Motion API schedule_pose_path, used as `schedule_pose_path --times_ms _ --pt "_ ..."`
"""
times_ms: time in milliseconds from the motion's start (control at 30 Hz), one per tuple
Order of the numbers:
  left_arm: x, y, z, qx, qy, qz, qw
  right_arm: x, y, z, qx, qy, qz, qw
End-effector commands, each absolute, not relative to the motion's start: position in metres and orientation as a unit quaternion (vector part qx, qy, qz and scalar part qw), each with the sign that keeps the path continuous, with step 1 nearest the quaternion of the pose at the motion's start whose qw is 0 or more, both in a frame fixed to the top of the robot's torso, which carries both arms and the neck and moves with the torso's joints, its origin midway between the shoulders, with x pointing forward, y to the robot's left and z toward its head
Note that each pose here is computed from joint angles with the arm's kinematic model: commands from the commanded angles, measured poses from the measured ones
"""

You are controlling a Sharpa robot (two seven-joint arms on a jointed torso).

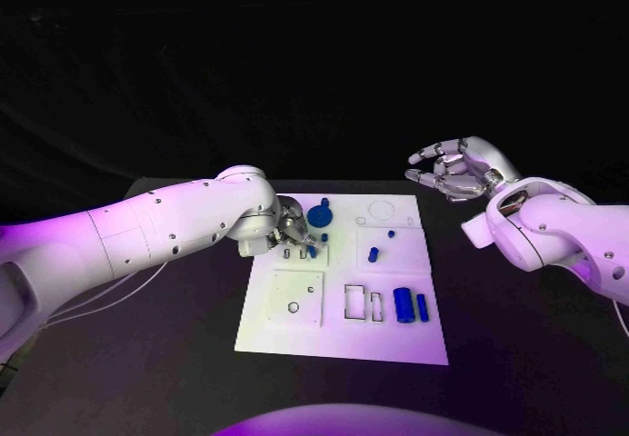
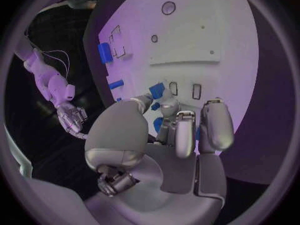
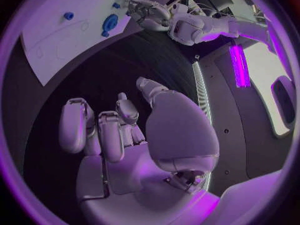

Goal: Assemble the parts on the task board

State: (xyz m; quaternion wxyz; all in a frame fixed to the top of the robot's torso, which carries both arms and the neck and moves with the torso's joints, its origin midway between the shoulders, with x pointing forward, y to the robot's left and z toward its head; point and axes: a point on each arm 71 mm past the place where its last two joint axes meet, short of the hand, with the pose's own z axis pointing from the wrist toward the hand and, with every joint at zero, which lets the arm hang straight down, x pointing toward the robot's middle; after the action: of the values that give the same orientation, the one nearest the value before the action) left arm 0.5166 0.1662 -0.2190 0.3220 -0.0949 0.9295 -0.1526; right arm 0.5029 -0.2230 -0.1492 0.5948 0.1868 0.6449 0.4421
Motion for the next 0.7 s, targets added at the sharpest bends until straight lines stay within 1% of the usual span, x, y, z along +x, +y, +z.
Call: schedule_pose_path --times_ms 33,467,700 --pt "0.5154 0.1621 -0.2185 -0.088 0.932 -0.166 0.31 0.5025 -0.2214 -0.1507 0.183 0.65 0.444 0.589" --pt "0.5164 0.1628 -0.218 -0.099 0.927 -0.176 0.316 0.5024 -0.2213 -0.1527 0.183 0.651 0.444 0.588" --pt "0.5138 0.165 -0.2165 -0.102 0.925 -0.183 0.316 0.5023 -0.2214 -0.1535 0.184 0.651 0.444 0.587"
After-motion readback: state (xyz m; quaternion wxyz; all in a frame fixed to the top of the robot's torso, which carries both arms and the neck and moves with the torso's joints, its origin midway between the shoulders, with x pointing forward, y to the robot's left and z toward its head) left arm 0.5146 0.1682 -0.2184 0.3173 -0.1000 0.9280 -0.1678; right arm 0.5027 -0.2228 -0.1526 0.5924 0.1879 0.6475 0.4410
